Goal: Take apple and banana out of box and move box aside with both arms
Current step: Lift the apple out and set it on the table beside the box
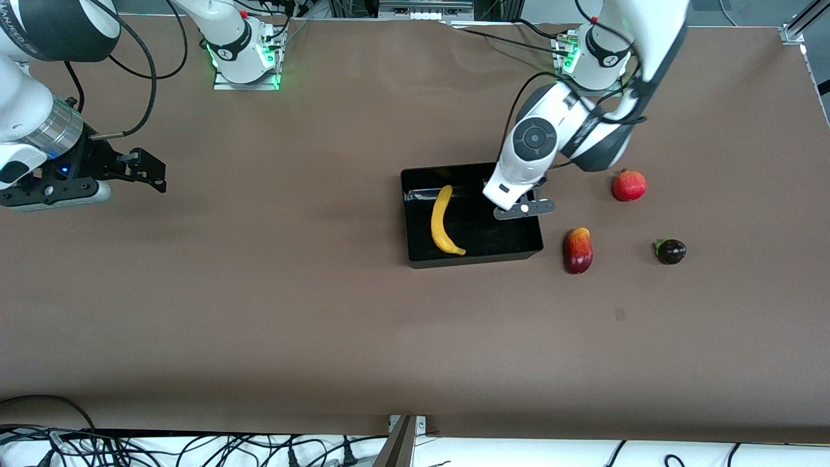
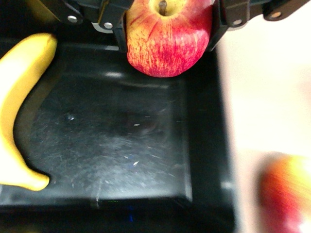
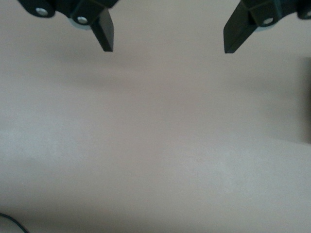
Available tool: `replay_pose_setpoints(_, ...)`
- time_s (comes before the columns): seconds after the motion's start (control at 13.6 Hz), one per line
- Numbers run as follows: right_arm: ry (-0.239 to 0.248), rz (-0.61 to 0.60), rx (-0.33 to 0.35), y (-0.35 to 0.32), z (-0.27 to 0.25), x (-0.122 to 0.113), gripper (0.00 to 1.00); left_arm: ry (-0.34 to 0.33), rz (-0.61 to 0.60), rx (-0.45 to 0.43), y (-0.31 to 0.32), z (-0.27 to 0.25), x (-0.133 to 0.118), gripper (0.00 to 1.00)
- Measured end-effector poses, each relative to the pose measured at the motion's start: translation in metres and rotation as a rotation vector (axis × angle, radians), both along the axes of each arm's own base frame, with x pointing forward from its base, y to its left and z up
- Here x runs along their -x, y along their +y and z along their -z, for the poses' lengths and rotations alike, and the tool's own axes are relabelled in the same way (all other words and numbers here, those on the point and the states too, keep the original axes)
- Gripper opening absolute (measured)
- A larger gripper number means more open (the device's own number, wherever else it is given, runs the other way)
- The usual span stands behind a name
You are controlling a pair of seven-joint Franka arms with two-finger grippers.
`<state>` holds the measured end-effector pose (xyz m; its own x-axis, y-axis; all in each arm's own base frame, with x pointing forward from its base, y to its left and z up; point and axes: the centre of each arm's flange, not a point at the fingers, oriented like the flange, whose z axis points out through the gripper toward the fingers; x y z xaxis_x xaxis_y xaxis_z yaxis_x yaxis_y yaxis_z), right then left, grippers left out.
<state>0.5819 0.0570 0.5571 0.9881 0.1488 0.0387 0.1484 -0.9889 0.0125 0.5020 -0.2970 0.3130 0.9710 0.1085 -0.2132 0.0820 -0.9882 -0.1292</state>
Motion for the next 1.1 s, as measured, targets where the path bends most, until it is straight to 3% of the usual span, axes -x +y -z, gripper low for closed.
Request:
replay_pose_setpoints(0.22,0.001,0.001,-0.009,0.001,0.0,0.0,1.0,0.072,0.16,0.008,0.053,-0.057,-0.03,0.66)
replay_pose_setpoints(0.37,0.0,0.001,-0.01,0.001,0.0,0.0,1.0,0.132,0.243,0.035,0.098,-0.049,-0.038,0.66)
replay_pose_setpoints(0.52,-0.001,0.001,-0.011,0.001,-0.001,0.0,1.0,0.167,0.269,0.058,0.127,-0.007,-0.028,0.66)
replay_pose_setpoints(0.81,-0.002,0.001,-0.011,0.001,-0.001,0.0,1.0,0.129,0.306,0.105,0.136,0.087,0.025,0.66)
replay_pose_setpoints(0.96,-0.002,0.001,-0.011,0.001,-0.001,0.0,1.0,0.119,0.313,0.116,0.141,0.108,0.043,0.66)
replay_pose_setpoints(1.1,-0.002,0.001,-0.011,0.001,-0.001,0.0,1.0,0.116,0.31,0.118,0.145,0.112,0.045,0.67)
